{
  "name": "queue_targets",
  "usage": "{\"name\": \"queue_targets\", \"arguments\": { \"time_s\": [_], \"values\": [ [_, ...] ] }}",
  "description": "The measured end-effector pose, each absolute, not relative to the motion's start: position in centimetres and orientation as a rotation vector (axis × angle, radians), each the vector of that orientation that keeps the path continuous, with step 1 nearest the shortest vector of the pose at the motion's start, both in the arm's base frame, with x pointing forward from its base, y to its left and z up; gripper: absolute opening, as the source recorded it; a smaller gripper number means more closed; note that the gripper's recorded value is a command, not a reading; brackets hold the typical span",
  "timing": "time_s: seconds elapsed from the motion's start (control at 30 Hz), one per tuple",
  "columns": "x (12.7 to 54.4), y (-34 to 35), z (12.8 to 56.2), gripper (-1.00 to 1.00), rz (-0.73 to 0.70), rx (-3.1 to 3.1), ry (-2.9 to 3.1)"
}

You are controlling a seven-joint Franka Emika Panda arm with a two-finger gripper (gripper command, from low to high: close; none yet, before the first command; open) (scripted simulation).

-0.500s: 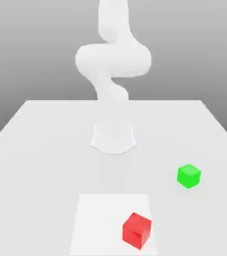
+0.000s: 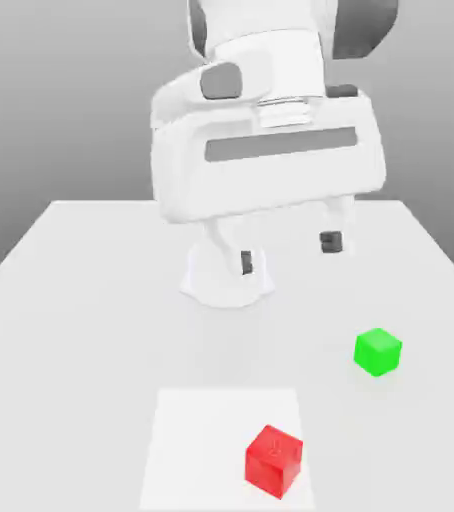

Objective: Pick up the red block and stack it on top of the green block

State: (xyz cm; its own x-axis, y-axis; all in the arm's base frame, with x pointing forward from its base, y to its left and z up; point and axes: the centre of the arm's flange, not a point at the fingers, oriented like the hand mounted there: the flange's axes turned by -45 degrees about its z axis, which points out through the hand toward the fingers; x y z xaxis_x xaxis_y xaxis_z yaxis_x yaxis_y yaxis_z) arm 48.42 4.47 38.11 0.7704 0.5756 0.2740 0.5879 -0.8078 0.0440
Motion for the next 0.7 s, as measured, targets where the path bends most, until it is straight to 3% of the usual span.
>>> {"name": "queue_targets", "arguments": {
  "time_s": [0.3,0.47,0.5,0.7],
  "values": [
    [45.9,5.6,21.8,0.0,-0.034,-2.796,-1.425],
    [45.5,5.6,15.4,0.0,-0.002,-2.782,-1.461],
    [45.5,5.6,14.7,-1.0,-0.001,-2.782,-1.461],
    [45.4,5.6,14.3,-1.0,0.003,-2.782,-1.46]
  ]
}}
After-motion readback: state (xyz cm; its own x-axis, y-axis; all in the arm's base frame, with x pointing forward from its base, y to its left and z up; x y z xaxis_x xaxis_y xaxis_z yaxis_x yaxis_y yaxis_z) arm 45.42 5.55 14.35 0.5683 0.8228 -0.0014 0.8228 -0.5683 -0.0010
